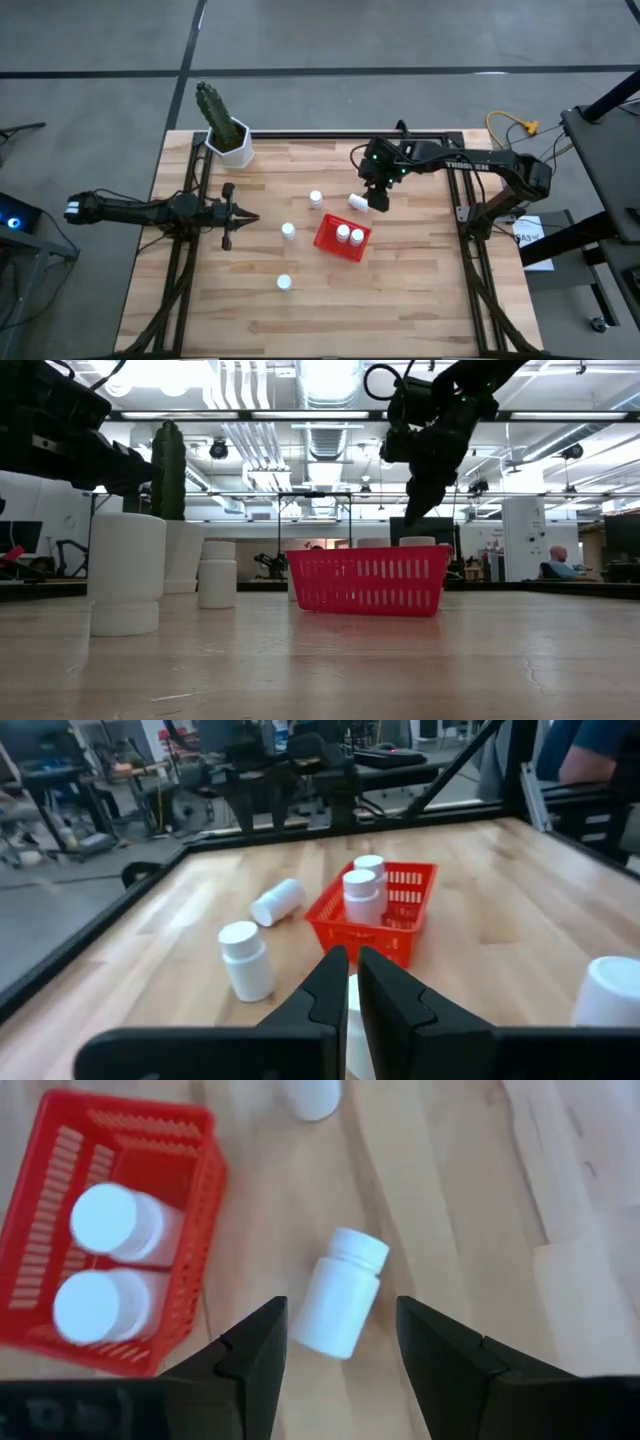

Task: Pick and place pill bottles into a basket
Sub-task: Put the white pill bottle into the red bin

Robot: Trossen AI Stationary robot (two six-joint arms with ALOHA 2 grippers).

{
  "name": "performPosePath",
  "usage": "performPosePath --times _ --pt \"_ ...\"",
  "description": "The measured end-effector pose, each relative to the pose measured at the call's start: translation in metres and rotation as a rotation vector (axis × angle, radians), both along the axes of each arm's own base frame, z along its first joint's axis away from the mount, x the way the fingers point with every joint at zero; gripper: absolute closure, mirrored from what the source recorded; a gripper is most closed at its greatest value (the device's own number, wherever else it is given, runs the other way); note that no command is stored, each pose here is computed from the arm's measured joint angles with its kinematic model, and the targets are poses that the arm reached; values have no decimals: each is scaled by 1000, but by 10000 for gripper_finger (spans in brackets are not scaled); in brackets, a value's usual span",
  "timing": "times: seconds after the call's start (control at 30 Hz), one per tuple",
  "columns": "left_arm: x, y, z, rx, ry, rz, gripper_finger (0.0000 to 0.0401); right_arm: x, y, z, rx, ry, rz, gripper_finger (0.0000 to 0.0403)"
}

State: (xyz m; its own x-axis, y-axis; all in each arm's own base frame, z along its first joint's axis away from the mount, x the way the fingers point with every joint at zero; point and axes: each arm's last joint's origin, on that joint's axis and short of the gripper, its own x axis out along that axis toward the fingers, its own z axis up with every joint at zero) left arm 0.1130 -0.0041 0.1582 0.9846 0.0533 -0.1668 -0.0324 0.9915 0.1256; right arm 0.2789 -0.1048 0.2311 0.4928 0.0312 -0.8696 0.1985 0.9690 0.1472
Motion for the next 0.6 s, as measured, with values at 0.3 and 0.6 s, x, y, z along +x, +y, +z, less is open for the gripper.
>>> performPosePath --times 0.3,0.6 --pt "0 3 1 130 4 80 391 8 -3 0 -9 -19 -65 188" --pt "-1 5 0 146 14 160 391 11 -4 8 -5 -34 -89 123"
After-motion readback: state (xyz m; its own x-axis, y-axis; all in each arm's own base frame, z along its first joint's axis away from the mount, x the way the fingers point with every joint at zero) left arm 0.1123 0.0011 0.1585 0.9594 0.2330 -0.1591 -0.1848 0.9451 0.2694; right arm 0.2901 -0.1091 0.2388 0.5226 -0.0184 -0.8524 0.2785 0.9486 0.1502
